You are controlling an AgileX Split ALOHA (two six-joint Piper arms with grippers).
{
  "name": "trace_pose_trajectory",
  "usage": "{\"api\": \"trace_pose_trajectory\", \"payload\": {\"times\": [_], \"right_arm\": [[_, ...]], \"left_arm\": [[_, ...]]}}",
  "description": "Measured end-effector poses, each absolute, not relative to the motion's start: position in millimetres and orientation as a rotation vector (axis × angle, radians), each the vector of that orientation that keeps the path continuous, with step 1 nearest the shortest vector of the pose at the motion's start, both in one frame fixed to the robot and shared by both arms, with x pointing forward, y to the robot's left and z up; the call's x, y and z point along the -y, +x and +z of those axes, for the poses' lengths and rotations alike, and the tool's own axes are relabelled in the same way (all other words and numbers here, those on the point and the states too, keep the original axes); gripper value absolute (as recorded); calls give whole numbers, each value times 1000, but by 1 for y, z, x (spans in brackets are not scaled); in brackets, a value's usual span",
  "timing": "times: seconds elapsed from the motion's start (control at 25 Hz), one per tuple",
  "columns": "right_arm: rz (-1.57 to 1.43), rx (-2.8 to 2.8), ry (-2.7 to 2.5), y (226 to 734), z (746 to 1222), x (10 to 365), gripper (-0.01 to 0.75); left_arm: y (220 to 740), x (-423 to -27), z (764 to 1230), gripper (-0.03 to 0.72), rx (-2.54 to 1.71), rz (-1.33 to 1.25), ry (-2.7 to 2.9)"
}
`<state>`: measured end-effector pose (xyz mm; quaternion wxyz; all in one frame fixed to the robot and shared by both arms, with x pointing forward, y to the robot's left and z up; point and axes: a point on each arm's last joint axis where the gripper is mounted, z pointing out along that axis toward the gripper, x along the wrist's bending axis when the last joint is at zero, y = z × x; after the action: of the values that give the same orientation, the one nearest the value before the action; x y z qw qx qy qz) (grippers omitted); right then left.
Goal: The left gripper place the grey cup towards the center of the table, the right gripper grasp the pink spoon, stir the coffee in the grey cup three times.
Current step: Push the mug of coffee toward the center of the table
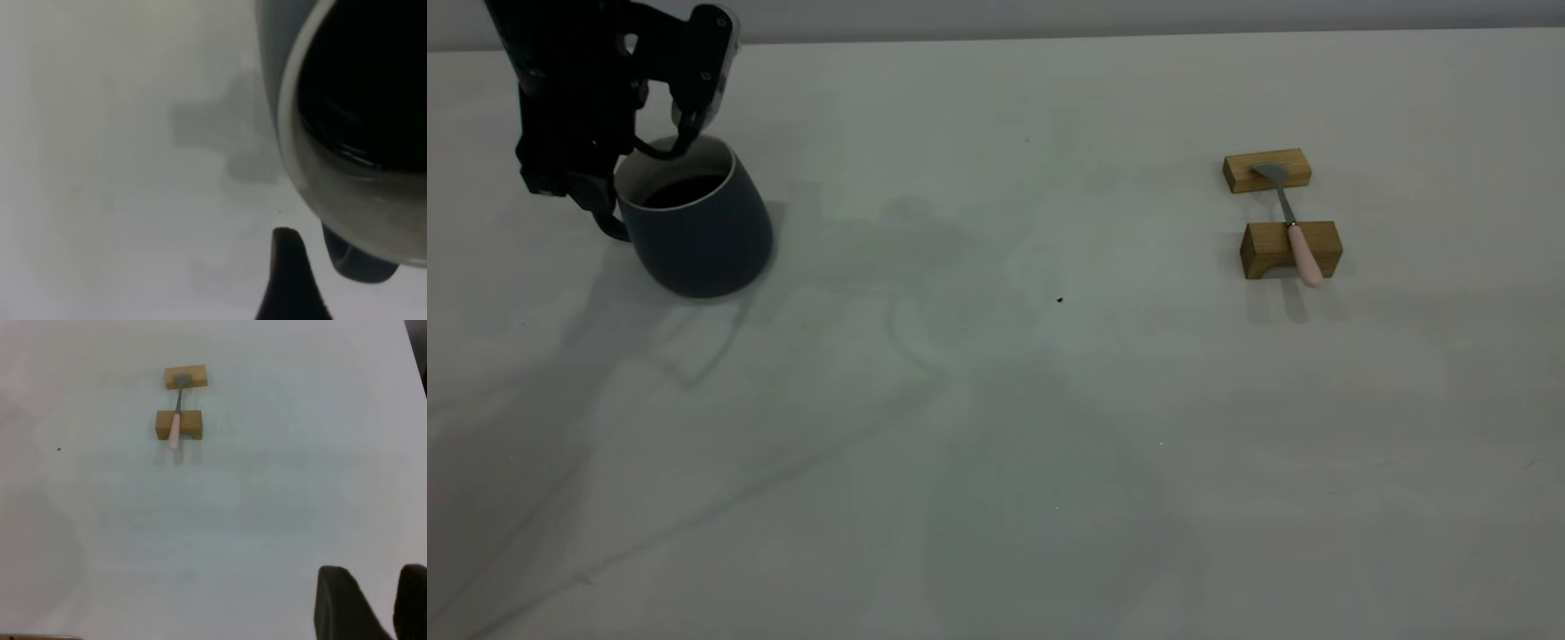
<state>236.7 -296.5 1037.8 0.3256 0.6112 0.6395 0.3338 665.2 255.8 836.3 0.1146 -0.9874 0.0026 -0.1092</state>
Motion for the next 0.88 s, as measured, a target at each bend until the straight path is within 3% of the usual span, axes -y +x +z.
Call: {"api": "trace_pose_trajectory", "payload": {"times": [0.16,0.44,0.68,0.88], "right_arm": [[875,-1676,1602,237,1038,297,237],[875,-1676,1602,237,1038,297,237],[875,-1676,1602,237,1038,297,237],[875,-1676,1602,237,1038,297,237]], "left_arm": [[665,-256,832,478,-19,-311,-2895],[666,-255,831,207,-62,-316,-2894],[665,-251,831,206,-70,-308,-2893],[661,-224,831,206,-116,-320,-2898]]}}
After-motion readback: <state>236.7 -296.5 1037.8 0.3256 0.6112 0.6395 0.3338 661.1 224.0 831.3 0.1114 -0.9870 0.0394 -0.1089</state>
